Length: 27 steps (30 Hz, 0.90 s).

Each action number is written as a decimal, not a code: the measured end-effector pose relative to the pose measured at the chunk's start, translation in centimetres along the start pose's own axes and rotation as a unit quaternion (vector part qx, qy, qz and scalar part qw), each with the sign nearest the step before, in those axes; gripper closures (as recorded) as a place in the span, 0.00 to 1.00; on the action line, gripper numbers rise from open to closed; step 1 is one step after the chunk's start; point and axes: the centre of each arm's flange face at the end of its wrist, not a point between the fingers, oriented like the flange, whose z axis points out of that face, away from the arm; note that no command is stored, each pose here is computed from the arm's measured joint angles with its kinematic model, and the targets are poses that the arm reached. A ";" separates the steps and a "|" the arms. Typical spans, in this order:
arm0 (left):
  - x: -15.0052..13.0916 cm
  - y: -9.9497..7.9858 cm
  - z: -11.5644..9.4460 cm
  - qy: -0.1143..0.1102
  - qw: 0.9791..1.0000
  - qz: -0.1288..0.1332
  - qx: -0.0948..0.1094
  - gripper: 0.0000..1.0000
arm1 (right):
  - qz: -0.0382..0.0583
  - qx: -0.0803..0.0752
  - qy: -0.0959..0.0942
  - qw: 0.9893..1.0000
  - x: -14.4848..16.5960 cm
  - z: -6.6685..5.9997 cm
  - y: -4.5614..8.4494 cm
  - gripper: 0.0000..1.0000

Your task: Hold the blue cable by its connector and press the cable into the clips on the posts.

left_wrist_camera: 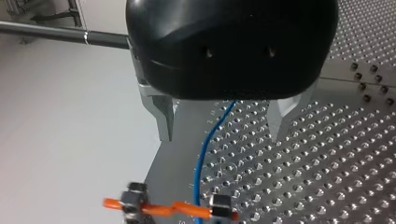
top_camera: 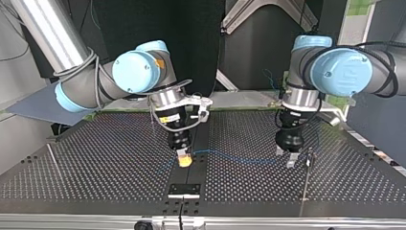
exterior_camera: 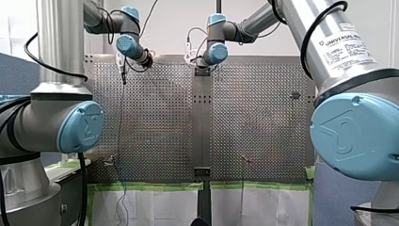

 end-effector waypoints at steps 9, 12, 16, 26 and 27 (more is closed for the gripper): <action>0.5 -0.5 1.6 -0.016 1.000 0.000 -0.010 0.00 | 0.000 0.000 0.000 1.000 0.0 0.0 0.0 1.00; 0.4 -0.5 1.6 -0.019 1.000 -0.001 -0.013 0.00 | 0.000 0.001 0.000 1.000 0.0 0.0 0.0 1.00; 0.4 -0.5 1.6 -0.021 1.000 -0.001 -0.014 0.00 | 0.000 0.001 -0.001 1.000 0.0 0.0 0.0 1.00; 0.4 -0.5 1.5 -0.023 0.999 0.003 -0.025 0.41 | 0.000 0.002 -0.002 1.000 -0.1 -0.1 -0.1 1.00; 0.4 -0.5 1.5 -0.023 0.999 0.004 -0.027 0.41 | 0.000 0.002 -0.002 1.000 -0.1 -0.1 -0.2 1.00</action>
